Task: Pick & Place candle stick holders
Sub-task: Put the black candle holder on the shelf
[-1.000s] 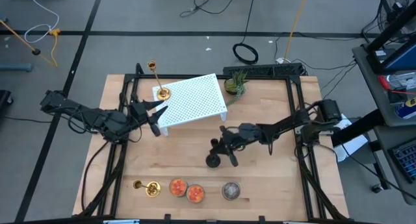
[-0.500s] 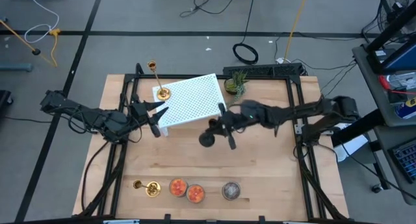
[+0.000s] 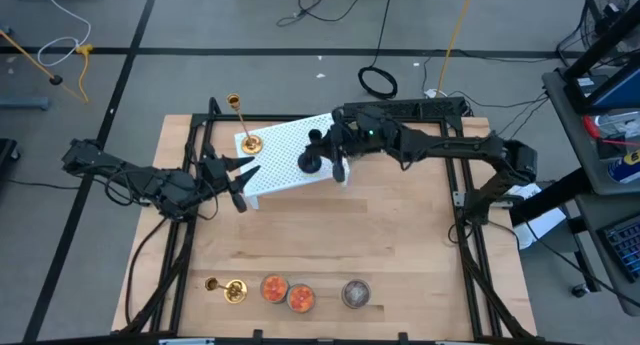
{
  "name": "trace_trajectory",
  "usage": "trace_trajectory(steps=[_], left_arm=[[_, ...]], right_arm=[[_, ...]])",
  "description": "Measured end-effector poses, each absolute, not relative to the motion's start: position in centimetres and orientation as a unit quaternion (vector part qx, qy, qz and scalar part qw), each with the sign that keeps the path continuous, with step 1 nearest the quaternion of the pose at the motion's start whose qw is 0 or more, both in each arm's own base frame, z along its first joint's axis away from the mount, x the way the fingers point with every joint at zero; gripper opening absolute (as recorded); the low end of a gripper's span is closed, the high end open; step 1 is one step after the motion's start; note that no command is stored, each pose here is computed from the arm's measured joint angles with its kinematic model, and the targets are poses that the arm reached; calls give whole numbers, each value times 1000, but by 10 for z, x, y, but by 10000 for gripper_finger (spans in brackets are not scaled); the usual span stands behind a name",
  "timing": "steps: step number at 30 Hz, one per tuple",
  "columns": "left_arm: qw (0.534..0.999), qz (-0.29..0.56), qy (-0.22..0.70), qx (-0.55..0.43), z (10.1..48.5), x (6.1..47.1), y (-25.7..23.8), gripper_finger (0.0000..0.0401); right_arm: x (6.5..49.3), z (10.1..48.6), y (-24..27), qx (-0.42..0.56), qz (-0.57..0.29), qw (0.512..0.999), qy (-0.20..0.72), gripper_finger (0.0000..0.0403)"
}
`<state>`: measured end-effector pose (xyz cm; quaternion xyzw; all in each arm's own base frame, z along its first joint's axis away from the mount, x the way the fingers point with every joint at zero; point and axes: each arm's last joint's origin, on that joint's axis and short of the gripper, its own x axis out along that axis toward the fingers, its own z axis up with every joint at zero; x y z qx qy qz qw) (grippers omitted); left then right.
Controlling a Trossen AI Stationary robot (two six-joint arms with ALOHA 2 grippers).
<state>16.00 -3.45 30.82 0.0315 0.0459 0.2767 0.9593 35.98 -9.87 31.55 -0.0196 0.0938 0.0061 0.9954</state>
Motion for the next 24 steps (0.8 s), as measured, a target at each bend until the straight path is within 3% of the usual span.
trace_trajectory(steps=[13,24], left_arm=[[960,275,45,29,308,160,-35,129],[960,275,46,30,308,160,-35,129]], right_arm=[[353,274,-183,14,-97,986,134,9],[353,267,-197,-1,-101,988,118,9]])
